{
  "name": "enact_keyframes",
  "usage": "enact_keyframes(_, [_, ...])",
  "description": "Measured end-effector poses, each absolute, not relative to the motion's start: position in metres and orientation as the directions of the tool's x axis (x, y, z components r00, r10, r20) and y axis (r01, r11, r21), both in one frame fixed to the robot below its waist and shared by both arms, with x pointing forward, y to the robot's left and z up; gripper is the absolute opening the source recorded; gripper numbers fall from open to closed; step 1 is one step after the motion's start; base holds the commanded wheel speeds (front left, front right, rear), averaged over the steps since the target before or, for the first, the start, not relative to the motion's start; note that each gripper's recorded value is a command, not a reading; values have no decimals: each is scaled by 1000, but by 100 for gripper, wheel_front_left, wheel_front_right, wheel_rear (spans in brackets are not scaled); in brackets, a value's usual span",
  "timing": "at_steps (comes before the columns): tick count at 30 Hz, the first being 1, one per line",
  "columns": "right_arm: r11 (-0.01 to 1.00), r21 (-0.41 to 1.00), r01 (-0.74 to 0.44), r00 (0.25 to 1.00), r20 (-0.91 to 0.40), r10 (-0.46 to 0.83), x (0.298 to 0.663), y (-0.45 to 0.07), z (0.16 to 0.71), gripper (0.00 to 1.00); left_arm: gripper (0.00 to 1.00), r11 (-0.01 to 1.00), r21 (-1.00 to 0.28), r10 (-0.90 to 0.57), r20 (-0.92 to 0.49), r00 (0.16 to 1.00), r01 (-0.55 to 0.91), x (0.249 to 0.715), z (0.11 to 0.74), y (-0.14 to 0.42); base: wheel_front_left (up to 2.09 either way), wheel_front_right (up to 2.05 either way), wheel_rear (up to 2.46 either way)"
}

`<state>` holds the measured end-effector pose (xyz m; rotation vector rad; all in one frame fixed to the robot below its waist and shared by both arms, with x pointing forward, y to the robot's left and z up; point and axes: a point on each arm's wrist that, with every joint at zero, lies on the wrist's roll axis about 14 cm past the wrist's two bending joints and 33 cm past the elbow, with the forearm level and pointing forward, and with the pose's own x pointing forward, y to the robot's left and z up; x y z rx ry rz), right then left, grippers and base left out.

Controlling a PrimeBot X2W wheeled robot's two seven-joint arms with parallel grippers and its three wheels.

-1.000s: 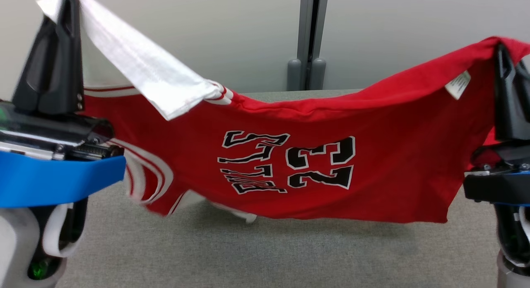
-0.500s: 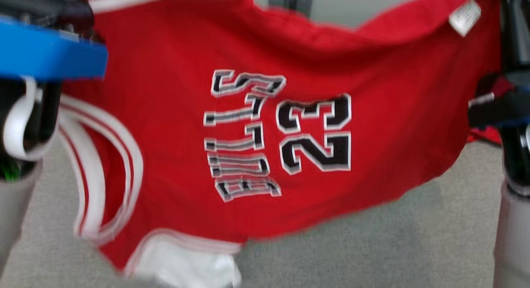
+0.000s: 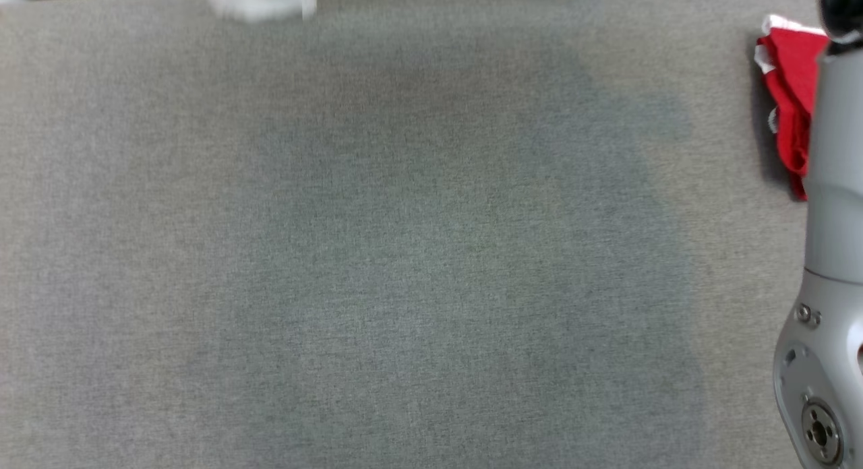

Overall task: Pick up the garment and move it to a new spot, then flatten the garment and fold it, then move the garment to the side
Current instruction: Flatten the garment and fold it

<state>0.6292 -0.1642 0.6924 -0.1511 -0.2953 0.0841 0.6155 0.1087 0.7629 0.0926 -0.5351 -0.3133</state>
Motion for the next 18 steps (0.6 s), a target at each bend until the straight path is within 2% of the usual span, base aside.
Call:
enact_keyframes(5, [976,-204,-82,981,157,115,660,-156,631,0,0,953,124,-304,397,866,278,648,704,109,0,0,0])
enact_keyframes(9, [976,-193,-105,993,32,113,672,-153,561,0,0,952,78,-305,264,915,295,659,626,111,0,0,0])
enact_keyframes(14, [981,-115,-154,981,-136,138,663,-141,467,0,0,951,25,-308,110,945,307,647,537,119,0,0,0])
enact_keyframes(18, [981,-78,-180,973,-160,166,653,-131,439,0,0,956,-3,-293,43,955,294,629,496,132,0,0,0])
